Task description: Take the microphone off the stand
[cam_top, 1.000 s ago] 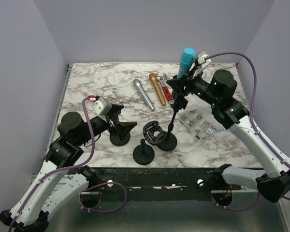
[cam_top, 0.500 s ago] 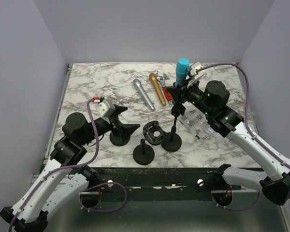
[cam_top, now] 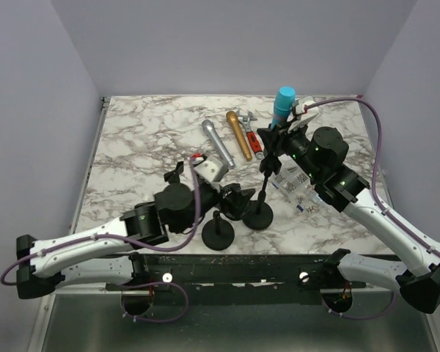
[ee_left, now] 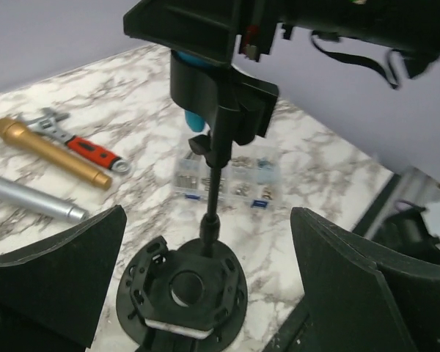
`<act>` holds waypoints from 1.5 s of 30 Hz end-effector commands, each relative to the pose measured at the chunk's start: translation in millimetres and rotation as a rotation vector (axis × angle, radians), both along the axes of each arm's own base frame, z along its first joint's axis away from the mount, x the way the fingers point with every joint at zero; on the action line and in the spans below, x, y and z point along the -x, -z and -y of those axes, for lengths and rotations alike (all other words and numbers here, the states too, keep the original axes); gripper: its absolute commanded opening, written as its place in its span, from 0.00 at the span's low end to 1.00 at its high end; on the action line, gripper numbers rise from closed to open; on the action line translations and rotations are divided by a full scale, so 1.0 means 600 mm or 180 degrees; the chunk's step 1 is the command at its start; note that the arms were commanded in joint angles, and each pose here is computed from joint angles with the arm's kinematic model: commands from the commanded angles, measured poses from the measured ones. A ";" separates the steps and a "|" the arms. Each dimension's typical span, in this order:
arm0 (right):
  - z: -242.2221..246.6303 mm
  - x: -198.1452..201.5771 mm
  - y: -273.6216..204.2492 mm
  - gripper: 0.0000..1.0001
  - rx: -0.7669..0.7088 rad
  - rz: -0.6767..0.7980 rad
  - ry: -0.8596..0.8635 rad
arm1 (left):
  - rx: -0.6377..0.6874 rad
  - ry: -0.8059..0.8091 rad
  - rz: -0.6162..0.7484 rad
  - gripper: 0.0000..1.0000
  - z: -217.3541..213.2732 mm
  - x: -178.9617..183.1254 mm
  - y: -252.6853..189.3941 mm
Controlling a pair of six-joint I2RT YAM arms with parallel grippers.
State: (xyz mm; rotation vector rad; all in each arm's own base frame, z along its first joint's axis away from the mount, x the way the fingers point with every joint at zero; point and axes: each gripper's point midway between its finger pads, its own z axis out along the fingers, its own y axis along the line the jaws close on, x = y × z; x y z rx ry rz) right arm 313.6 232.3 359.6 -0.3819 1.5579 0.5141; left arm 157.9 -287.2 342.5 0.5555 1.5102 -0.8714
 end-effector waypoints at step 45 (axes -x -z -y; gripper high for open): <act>0.020 0.016 -0.017 0.01 -0.0351 -0.0117 0.0210 | -0.0133 -0.1524 -0.0250 0.99 0.190 -0.117 0.006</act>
